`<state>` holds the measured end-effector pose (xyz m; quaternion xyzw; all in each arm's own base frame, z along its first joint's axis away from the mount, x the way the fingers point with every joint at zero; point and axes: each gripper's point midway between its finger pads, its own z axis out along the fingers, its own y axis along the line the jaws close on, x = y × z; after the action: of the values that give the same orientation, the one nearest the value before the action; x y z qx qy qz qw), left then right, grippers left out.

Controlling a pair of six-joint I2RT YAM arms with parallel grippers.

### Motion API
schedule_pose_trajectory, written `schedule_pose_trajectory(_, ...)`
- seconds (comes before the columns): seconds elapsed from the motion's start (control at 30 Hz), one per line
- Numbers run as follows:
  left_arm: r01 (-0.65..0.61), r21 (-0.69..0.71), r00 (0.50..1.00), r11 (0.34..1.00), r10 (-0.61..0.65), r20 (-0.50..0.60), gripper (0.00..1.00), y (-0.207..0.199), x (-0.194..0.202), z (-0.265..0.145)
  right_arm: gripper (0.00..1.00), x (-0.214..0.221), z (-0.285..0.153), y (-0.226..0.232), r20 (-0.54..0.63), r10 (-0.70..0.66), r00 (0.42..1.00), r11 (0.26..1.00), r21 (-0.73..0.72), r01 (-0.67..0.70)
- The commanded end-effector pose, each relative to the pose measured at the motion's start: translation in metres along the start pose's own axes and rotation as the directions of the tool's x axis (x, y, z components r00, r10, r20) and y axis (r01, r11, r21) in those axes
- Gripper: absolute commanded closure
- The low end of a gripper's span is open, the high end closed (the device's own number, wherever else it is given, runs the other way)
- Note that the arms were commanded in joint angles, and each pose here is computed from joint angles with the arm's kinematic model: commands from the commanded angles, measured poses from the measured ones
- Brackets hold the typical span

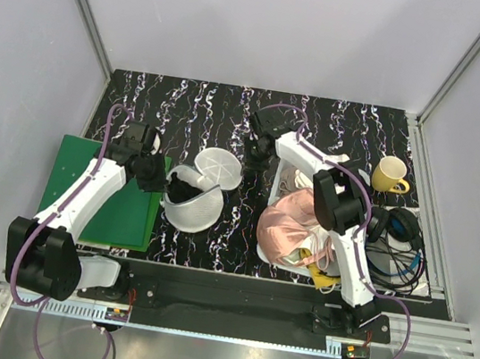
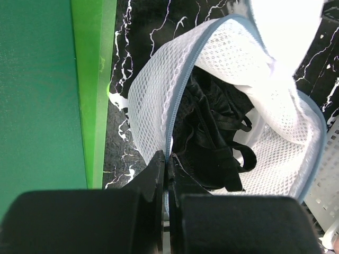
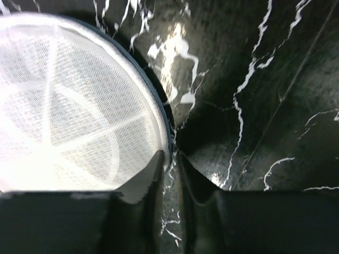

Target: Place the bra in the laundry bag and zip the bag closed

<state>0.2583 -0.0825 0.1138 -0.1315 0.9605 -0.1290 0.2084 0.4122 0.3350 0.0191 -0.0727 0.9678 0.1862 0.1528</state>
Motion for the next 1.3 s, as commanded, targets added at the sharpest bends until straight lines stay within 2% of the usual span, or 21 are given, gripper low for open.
schedule_pose_trajectory(0.0, 0.000, 0.053, 0.999, 0.999, -0.002, 0.042, 1.00, -0.010, -0.008, -0.006, 0.94, -0.010, 0.013, -0.007, 0.055, 0.001, 0.999, 0.999, 0.039, -0.004)
schedule_pose_trajectory(0.03, -0.001, 0.054, 0.999, 0.999, -0.002, 0.045, 1.00, -0.010, -0.008, -0.007, 1.00, -0.014, 0.012, -0.010, 0.069, -0.001, 0.998, 0.998, 0.056, -0.002)
schedule_pose_trajectory(0.13, -0.005, 0.053, 0.999, 0.999, 0.003, 0.047, 1.00, -0.011, -0.010, -0.007, 1.00, -0.025, 0.000, -0.015, 0.116, -0.039, 0.993, 0.995, 0.096, 0.028)
schedule_pose_trajectory(0.33, -0.014, 0.040, 0.999, 0.999, 0.012, 0.044, 1.00, -0.011, -0.016, -0.004, 1.00, -0.062, -0.084, 0.003, 0.284, -0.119, 0.952, 0.987, 0.134, 0.083)
schedule_pose_trajectory(0.47, -0.022, 0.038, 0.999, 0.999, 0.020, 0.045, 1.00, -0.017, -0.024, -0.002, 1.00, -0.063, -0.141, 0.025, 0.340, -0.241, 0.909, 0.965, 0.185, 0.187)
schedule_pose_trajectory(0.57, -0.029, 0.051, 0.999, 0.998, 0.027, 0.047, 1.00, -0.027, -0.033, -0.001, 1.00, -0.055, -0.168, 0.037, 0.369, -0.328, 0.870, 0.937, 0.248, 0.248)
schedule_pose_trajectory(0.63, -0.040, 0.063, 0.998, 0.997, 0.037, 0.048, 1.00, -0.036, -0.039, -0.001, 1.00, -0.047, -0.176, 0.044, 0.370, -0.370, 0.852, 0.920, 0.270, 0.283)
schedule_pose_trajectory(0.77, -0.048, 0.085, 0.998, 0.995, 0.045, 0.044, 1.00, -0.048, -0.046, 0.000, 1.00, -0.033, -0.200, 0.058, 0.384, -0.492, 0.782, 0.862, 0.341, 0.375)
schedule_pose_trajectory(0.93, -0.050, 0.126, 0.998, 0.991, 0.044, 0.044, 1.00, -0.062, -0.051, 0.003, 1.00, -0.013, -0.216, 0.095, 0.427, -0.534, 0.730, 0.845, 0.287, 0.450)
schedule_pose_trajectory(1.07, -0.065, 0.159, 0.996, 0.985, 0.054, 0.070, 1.00, -0.071, -0.057, 0.006, 1.00, 0.025, -0.223, 0.141, 0.439, -0.558, 0.705, 0.826, 0.206, 0.525)
schedule_pose_trajectory(1.2, -0.105, 0.218, 0.992, 0.970, 0.088, 0.090, 1.00, -0.080, -0.057, 0.010, 1.00, 0.071, -0.221, 0.185, 0.424, -0.581, 0.695, 0.788, 0.079, 0.611)
schedule_pose_trajectory(1.27, -0.147, 0.264, 0.984, 0.953, 0.115, 0.135, 1.00, -0.088, -0.062, 0.009, 0.98, 0.094, -0.226, 0.197, 0.403, -0.562, 0.722, 0.781, -0.029, 0.624)
